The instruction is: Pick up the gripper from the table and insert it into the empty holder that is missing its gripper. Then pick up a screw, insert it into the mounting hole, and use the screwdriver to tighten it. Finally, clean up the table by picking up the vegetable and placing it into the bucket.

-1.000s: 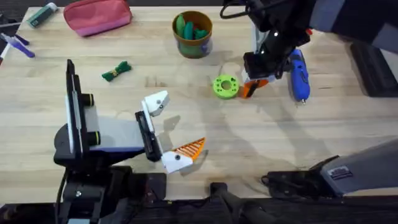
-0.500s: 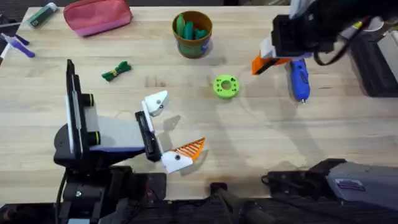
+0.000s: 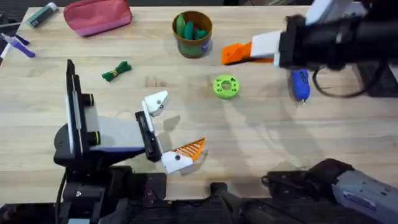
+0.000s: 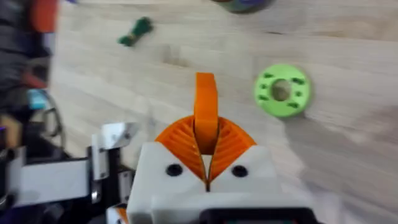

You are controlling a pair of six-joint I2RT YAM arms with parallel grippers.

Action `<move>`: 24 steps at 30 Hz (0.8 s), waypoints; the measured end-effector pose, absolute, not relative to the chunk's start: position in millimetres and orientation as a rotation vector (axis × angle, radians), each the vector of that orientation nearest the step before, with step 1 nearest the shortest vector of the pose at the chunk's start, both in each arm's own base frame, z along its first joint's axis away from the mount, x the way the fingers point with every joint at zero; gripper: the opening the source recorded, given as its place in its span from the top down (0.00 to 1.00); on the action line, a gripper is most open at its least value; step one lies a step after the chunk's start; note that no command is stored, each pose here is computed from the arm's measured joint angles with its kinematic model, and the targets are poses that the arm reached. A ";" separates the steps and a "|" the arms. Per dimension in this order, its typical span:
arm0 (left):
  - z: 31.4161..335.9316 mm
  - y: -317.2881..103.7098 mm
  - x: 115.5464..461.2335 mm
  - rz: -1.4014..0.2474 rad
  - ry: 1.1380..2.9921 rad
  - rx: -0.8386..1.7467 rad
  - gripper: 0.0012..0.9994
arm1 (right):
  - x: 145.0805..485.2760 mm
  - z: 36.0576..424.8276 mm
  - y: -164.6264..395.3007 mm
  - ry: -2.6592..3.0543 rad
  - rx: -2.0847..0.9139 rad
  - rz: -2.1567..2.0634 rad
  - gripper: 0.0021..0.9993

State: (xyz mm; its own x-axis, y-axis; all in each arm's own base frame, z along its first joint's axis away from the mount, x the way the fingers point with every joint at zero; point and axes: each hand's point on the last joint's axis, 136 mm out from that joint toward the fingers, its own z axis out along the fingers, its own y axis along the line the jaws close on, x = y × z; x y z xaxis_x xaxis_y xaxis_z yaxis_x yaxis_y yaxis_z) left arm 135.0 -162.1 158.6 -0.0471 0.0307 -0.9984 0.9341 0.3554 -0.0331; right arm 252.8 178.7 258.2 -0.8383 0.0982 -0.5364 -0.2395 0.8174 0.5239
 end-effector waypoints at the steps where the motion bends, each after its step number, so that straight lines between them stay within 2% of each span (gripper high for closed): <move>1: 158.7 -162.1 135.1 -0.946 1.417 0.944 0.01 | 249.7 258.2 183.9 2.408 -0.118 0.860 0.99; 6: 158.7 -162.1 135.0 -0.947 1.417 0.944 0.01 | 234.4 251.3 209.1 2.228 -0.172 1.164 0.99; 14: 158.7 -162.1 135.0 -0.947 1.417 0.944 0.01 | 204.5 218.2 230.0 2.114 -0.174 1.550 0.99; 19: 158.6 -162.1 135.0 -0.947 1.417 0.944 0.01 | 177.0 192.2 232.8 2.210 -0.171 1.720 0.99; 24: 158.6 -162.1 135.0 -0.947 1.417 0.944 0.01 | 164.7 185.9 227.7 2.242 -0.187 1.814 0.99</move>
State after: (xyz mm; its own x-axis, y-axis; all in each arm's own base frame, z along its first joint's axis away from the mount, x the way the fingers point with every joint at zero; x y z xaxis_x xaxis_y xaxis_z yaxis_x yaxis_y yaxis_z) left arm 135.0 -162.1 158.6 -0.0471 0.0307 -0.9984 0.9341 0.3554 -0.0331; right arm 164.7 227.7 185.9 -0.9603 0.0576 -0.2728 -0.2548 0.2161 0.9425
